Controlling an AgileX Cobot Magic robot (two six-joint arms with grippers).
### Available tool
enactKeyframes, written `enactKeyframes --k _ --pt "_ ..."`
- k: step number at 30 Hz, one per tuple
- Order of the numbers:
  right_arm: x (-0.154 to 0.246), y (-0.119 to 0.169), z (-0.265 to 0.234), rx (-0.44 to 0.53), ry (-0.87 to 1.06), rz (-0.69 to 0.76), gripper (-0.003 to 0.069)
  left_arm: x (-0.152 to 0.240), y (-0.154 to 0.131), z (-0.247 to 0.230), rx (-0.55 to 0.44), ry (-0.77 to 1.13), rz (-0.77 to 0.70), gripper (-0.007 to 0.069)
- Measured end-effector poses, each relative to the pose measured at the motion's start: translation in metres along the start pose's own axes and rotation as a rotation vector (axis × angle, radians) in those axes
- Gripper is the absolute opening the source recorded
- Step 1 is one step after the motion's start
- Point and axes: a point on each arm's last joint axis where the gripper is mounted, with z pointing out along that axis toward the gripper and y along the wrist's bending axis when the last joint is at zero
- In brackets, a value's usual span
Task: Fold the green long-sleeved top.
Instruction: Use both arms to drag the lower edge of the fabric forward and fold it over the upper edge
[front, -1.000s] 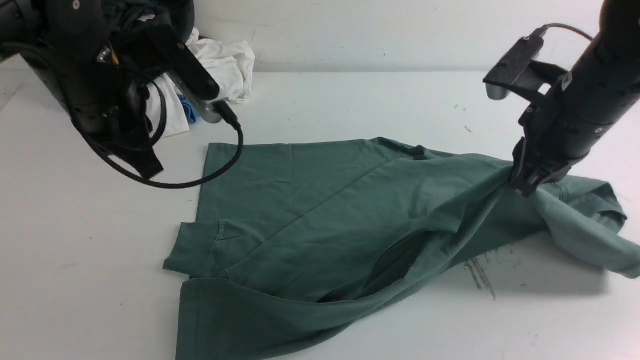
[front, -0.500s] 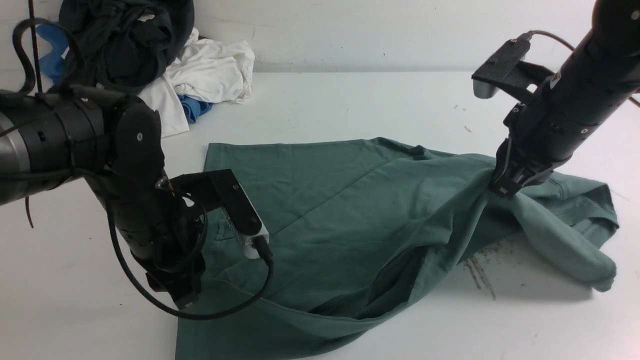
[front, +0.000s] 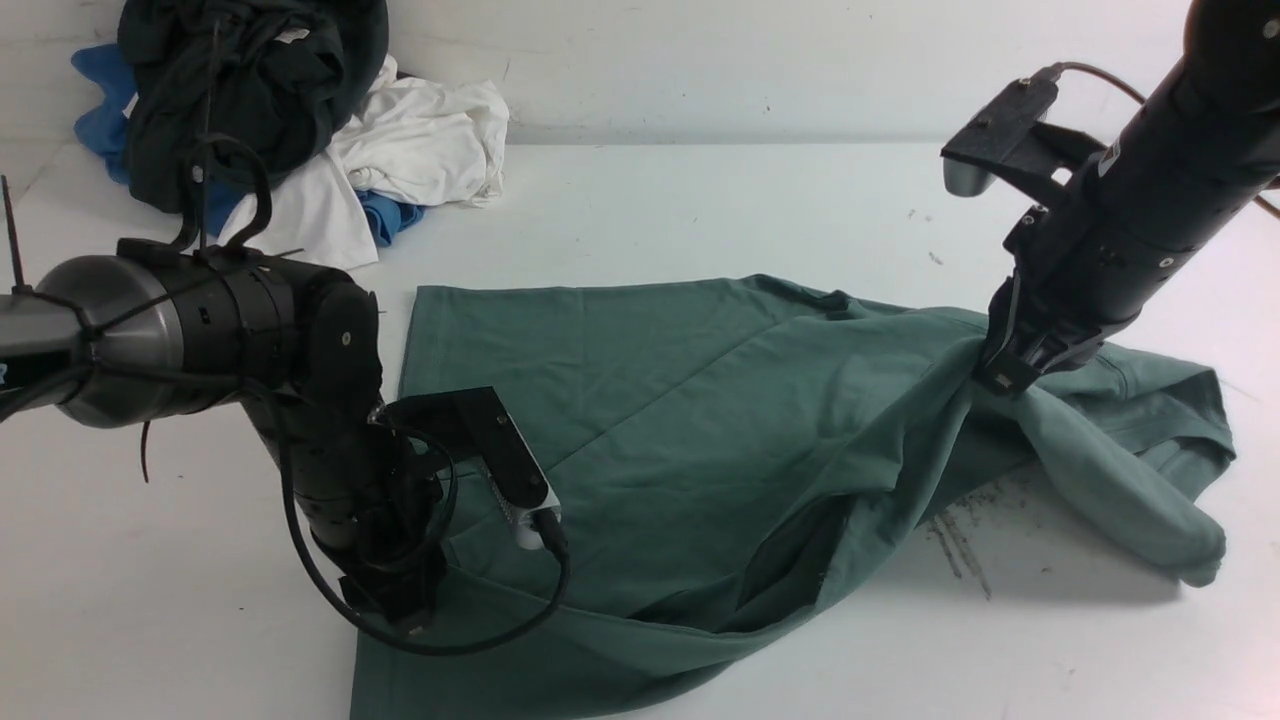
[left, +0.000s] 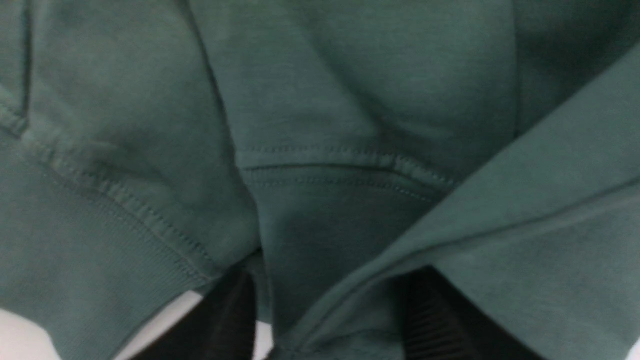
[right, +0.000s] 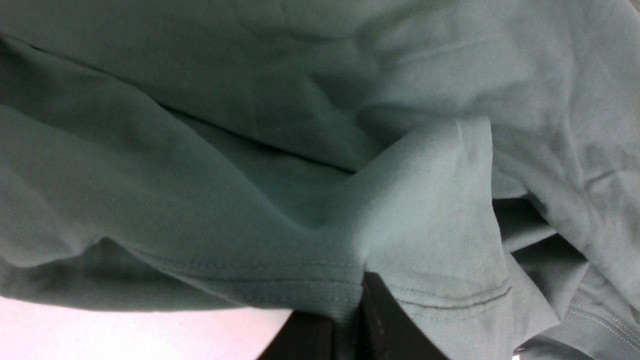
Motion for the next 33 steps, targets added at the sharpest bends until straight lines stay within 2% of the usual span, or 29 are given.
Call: enactKeyframes --k 1,2,3,4,6,10,14,18,21,25,33 --pt "0.000 0.000 0.000 0.000 0.000 0.000 0.0018 0.000 -0.001 -0.003 0.001 -0.006 -0.002 0.0190" --pt "0.000 0.000 0.000 0.000 0.000 0.000 0.0018 -0.001 -0.002 -0.005 0.000 -0.012 -0.003 0.0121" --pt "0.000 0.000 0.000 0.000 0.000 0.000 0.0018 -0.001 -0.002 -0.006 -0.001 -0.014 -0.003 0.0109" --pt "0.000 0.000 0.000 0.000 0.000 0.000 0.0018 0.000 -0.003 -0.011 -0.004 -0.021 -0.003 0.0048" --pt "0.000 0.000 0.000 0.000 0.000 0.000 0.0018 0.001 -0.005 -0.021 -0.012 -0.033 0.000 0.0010" --pt "0.000 0.000 0.000 0.000 0.000 0.000 0.0018 0.005 -0.008 -0.045 -0.060 -0.052 0.023 -0.0005" --pt "0.000 0.000 0.000 0.003 0.003 0.000 0.0018 0.009 -0.004 -0.091 -0.200 -0.061 0.052 -0.0005" --pt "0.002 -0.002 0.000 0.020 0.017 0.010 0.0018 0.012 0.008 -0.126 -0.321 -0.066 0.009 0.0000" --pt "0.003 -0.001 -0.006 0.036 0.011 0.022 0.0018 0.016 0.018 -0.147 -0.371 -0.068 -0.048 0.0006" --pt "0.007 0.005 -0.021 0.052 -0.019 0.037 0.0018 0.024 0.028 -0.164 -0.387 -0.046 -0.122 0.0006" --pt "0.030 0.021 -0.014 0.010 0.033 -0.020 0.0018 0.031 0.031 -0.163 -0.316 -0.072 -0.213 0.0006"
